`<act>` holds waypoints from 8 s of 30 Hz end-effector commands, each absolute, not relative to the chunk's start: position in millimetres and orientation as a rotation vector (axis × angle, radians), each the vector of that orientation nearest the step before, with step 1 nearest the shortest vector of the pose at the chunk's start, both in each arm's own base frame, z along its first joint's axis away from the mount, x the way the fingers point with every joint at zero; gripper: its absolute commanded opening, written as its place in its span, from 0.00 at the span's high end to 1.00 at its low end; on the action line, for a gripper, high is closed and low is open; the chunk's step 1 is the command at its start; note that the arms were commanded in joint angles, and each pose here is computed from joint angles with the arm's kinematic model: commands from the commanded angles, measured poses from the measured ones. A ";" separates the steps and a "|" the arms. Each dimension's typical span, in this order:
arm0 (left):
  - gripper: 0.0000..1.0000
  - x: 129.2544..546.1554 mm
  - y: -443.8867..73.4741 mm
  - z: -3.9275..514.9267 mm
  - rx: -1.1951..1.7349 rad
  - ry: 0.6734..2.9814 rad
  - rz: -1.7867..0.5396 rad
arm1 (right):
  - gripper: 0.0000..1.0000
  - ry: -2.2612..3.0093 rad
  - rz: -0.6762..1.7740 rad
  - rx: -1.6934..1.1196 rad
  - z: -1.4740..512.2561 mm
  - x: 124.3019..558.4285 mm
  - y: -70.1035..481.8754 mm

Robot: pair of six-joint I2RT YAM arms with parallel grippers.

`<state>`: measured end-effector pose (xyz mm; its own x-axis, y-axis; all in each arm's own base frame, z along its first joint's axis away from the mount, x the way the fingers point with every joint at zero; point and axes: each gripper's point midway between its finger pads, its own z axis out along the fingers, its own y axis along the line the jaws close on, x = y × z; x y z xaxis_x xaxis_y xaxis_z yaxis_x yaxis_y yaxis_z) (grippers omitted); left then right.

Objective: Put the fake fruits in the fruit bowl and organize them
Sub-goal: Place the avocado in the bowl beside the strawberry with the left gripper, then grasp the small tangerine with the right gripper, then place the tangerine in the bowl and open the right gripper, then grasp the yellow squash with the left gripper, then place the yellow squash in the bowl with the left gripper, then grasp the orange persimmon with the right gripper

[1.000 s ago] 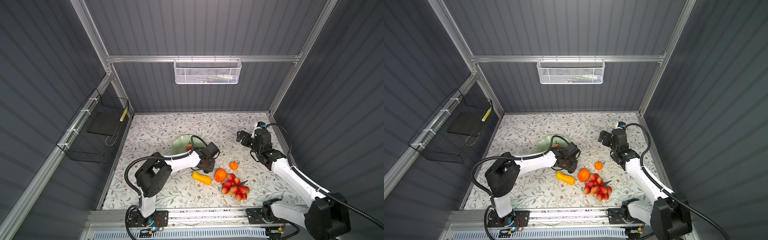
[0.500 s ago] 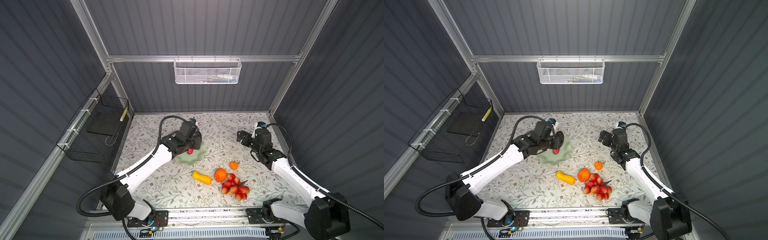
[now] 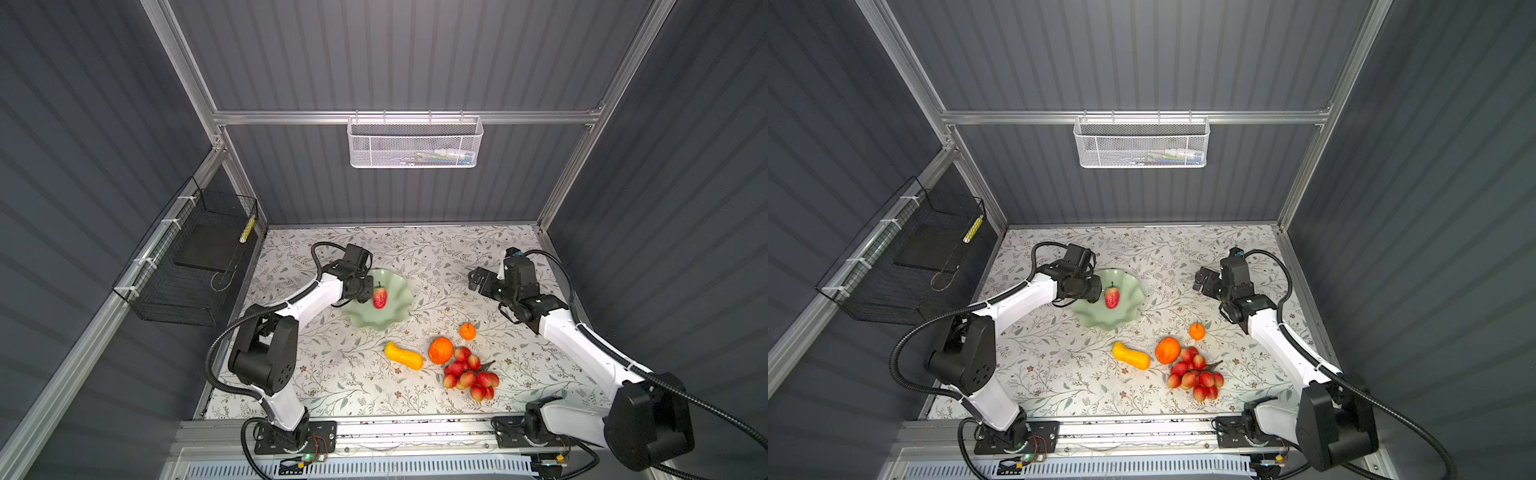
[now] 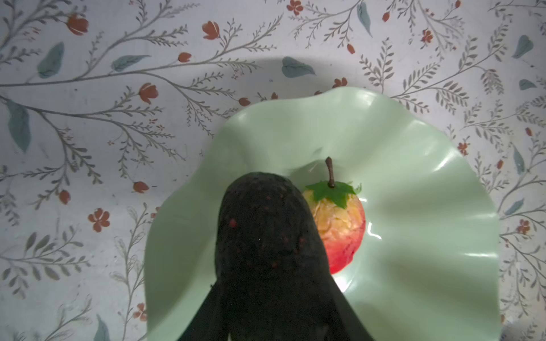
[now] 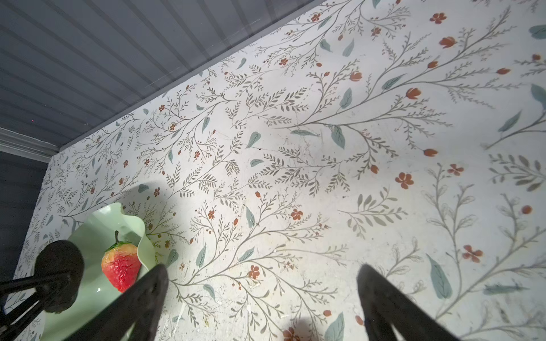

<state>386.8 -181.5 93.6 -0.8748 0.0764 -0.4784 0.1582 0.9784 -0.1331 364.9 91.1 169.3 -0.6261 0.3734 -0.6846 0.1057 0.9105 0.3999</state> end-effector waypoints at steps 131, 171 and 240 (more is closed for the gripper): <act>0.09 185.4 -295.8 54.6 0.107 2.855 -0.515 | 0.01 2.173 0.404 0.022 188.7 361.3 147.5; 0.74 317.1 -290.8 173.0 0.542 2.494 -0.490 | 0.01 2.180 0.441 0.084 192.0 364.9 141.3; 0.00 313.9 -91.0 282.5 -0.231 1.861 -0.031 | 0.49 2.443 0.506 -0.446 150.2 282.1 287.4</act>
<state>320.0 -107.0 280.5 -0.3076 -0.1345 -0.9420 -0.0791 0.9901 -0.1155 264.6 264.2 112.3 -0.8305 -0.2099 -0.5159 -0.3637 0.9059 0.2170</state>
